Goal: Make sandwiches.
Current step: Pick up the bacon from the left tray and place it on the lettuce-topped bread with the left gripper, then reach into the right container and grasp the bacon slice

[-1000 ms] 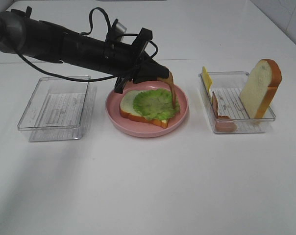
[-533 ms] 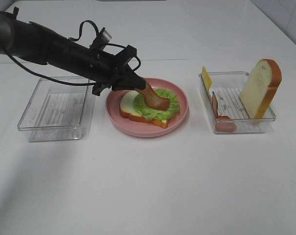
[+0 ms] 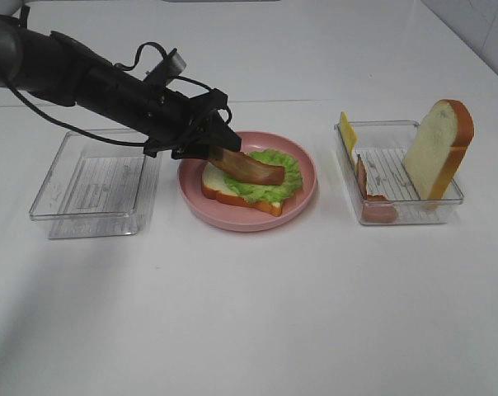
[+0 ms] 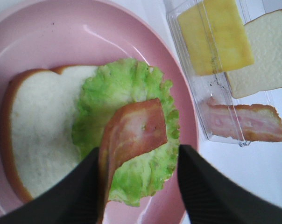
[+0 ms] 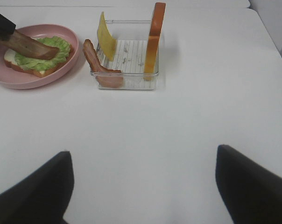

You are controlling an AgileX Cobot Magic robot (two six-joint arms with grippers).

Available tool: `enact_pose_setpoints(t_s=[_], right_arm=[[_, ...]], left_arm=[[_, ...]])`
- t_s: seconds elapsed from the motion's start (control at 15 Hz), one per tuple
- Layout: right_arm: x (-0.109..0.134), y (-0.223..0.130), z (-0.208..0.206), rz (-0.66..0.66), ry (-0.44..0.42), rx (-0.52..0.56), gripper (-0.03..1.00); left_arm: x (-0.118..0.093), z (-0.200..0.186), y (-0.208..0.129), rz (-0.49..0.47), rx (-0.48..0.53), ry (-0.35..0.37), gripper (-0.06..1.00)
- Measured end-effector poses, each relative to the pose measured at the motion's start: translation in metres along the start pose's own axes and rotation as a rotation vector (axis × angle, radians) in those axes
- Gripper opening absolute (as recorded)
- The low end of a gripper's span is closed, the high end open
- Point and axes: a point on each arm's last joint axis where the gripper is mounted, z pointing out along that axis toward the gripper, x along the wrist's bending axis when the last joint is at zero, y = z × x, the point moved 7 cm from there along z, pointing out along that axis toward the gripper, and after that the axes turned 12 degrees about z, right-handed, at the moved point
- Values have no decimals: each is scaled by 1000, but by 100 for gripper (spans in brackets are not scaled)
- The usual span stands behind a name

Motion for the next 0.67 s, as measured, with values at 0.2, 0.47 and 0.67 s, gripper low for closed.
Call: enact_pose_setpoints(t_s=[0.2,0.47,0.67], right_arm=[[0,0,0,0,0,0,78],[0,0,0,0,0,0,78],[0,0,0,0,0,0,78]], left_arm=[[-8,-22,16,92,-32,54,68],[-7,-76,25,139,27,192,70],[-17,-125,21,202,120,333,70]])
